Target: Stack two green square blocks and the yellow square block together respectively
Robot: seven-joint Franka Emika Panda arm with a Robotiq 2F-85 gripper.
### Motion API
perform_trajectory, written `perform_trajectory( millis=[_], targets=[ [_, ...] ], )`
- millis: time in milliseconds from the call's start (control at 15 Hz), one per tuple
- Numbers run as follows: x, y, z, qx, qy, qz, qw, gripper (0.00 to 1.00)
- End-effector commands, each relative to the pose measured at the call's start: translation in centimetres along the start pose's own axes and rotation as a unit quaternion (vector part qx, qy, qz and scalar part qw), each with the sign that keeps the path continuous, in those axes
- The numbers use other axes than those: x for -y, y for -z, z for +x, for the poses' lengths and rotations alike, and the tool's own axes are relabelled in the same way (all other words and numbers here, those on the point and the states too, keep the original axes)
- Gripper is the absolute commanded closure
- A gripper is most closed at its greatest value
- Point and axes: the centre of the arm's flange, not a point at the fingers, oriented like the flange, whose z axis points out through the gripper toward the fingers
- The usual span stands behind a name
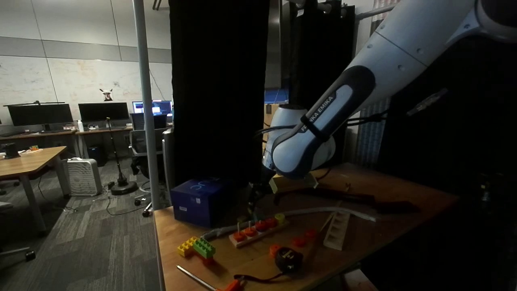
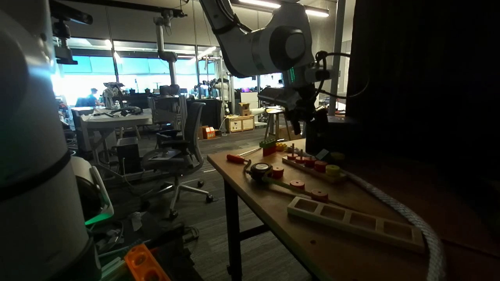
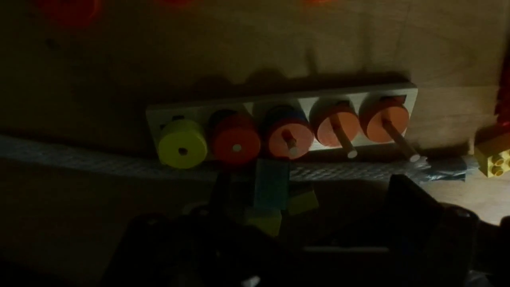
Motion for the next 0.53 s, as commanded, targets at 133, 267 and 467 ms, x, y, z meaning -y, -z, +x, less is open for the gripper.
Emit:
perform_trajectory(
  millis=[133,267,467],
  targets=[
    [0.4,-4.1,4.5,-0.009,-0.032,0.007,0.9994,0.0],
    [-0.1,-5.5,5.2,-0.005,-0.039,0.003,0.9992,0.0],
    [-0.7,-7.3,6.3,0.002,-0.049,-0.003,0.9988,0.0]
  ],
)
